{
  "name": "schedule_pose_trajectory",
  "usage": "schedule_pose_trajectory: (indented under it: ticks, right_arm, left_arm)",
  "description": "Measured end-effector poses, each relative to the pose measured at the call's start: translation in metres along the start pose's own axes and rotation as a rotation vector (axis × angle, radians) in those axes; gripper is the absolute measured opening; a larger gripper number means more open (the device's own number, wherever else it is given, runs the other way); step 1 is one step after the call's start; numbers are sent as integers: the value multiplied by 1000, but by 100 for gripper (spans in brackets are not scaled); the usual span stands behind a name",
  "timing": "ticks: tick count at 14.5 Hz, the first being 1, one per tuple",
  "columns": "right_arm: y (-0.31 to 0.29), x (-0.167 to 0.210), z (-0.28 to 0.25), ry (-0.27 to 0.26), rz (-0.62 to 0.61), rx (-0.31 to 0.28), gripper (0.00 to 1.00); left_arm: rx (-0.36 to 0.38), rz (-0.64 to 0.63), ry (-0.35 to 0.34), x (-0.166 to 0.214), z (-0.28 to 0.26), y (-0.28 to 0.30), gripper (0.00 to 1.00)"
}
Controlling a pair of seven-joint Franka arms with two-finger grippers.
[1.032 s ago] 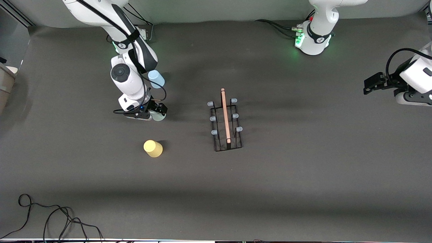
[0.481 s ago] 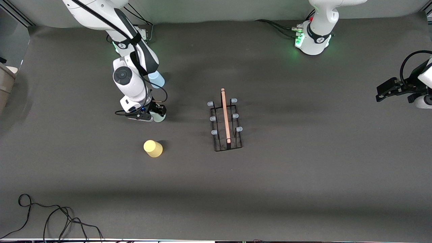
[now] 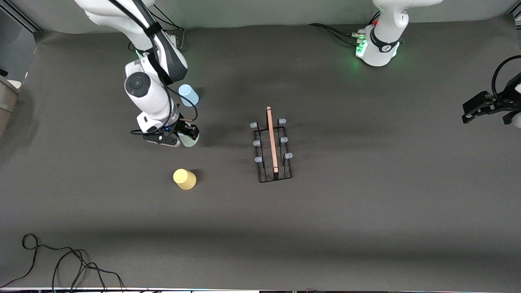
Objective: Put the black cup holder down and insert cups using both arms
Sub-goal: 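Carry the green cup with the right gripper over the rack, then lower the green cup onto a rack peg and open the right gripper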
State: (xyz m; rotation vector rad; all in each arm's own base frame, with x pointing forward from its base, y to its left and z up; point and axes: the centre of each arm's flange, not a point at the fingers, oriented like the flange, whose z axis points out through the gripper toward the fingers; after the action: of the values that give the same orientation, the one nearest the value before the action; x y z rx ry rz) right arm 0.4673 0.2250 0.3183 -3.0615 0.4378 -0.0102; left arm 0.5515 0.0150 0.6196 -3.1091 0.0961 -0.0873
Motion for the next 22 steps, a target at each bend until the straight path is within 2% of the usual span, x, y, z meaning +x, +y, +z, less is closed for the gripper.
schedule_pose_trajectory:
  ticks: [3,6,14,18,22]
  right_arm:
    - [-47,-1,-51,-16,61,50,68]
    - [-89,-16,-71,-19,124,83,68]
    - [-177,-51,-36,-39,203,64,68]
    - [-194,-64,-24,-45,213,53,68]
    - [-204,-73,-14,-44,217,53,68]
  left_arm:
    - [-5,9,-64,-6,5,6,100]
    - [-7,16,-89,-7,10,9,100]
    - [-9,16,-106,-1,21,9,100]
    - [-10,14,-103,-1,20,8,100]
    - [-9,14,-71,1,5,8,100]
